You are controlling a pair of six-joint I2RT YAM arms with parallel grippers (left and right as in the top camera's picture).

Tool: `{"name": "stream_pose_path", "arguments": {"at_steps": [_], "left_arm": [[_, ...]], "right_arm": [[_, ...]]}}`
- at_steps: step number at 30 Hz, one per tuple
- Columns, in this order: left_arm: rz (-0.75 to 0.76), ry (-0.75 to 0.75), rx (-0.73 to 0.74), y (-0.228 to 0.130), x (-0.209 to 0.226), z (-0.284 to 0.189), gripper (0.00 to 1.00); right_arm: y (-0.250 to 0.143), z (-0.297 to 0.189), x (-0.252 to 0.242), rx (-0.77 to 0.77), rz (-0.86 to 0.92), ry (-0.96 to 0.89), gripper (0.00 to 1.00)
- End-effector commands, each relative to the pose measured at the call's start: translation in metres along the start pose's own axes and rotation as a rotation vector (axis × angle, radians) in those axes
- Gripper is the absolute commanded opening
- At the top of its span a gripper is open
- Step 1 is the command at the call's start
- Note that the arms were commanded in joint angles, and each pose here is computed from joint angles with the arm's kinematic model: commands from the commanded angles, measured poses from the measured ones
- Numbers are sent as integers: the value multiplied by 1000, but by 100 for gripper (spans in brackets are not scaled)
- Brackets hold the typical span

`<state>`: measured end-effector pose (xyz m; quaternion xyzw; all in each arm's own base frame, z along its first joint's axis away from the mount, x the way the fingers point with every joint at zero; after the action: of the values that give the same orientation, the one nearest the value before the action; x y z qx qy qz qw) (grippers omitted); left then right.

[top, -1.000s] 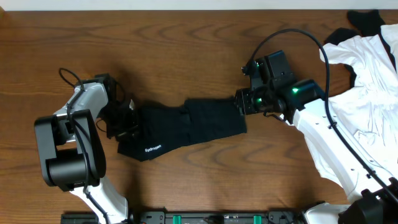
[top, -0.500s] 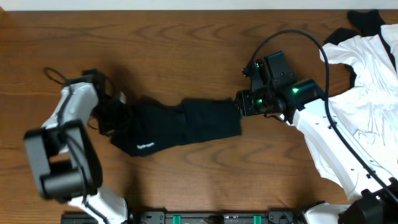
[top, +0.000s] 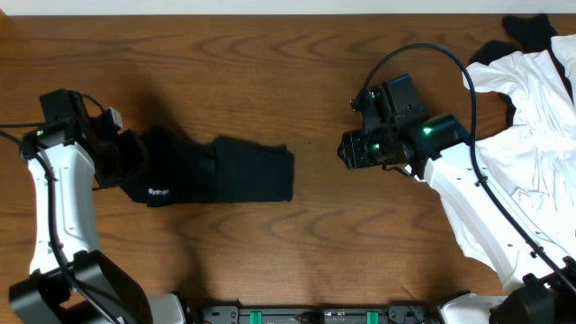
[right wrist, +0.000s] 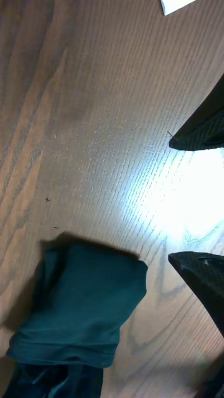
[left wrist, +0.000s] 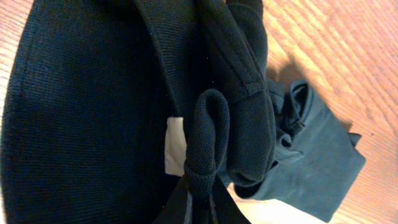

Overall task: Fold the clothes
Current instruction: 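Fold the strip's left end rightward with the left gripper over the bundle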

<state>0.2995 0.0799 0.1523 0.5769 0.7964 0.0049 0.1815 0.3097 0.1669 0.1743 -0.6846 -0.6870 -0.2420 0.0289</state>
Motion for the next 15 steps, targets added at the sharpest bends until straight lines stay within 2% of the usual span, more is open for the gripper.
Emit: {"name": "stream_pose_path", "arguments": {"at_steps": [1,8,15], "left_arm": [[6,-42,-65,9,-10,-17,7],[63,-184,-70,7,-45,-20,7],[295,-185,-13,-10,-107,-3,7]], "right_arm": [[0,2,-2,4,-9,-9,50],[0,2,-2,4,-9,-9,51],[0,2,-2,4,-8,-9,50]]}}
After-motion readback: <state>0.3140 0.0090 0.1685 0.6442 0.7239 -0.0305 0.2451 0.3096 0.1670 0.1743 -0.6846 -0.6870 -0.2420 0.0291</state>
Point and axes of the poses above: each gripper's point midway between its finger pads, its own z axis out along the fingers, its own x axis along the line the jaws close on, y = z × x, the point moved 3 cm from there along -z, back along the fingers, and after that the axes turned 11 degrees about z, right-handed, at the moved point
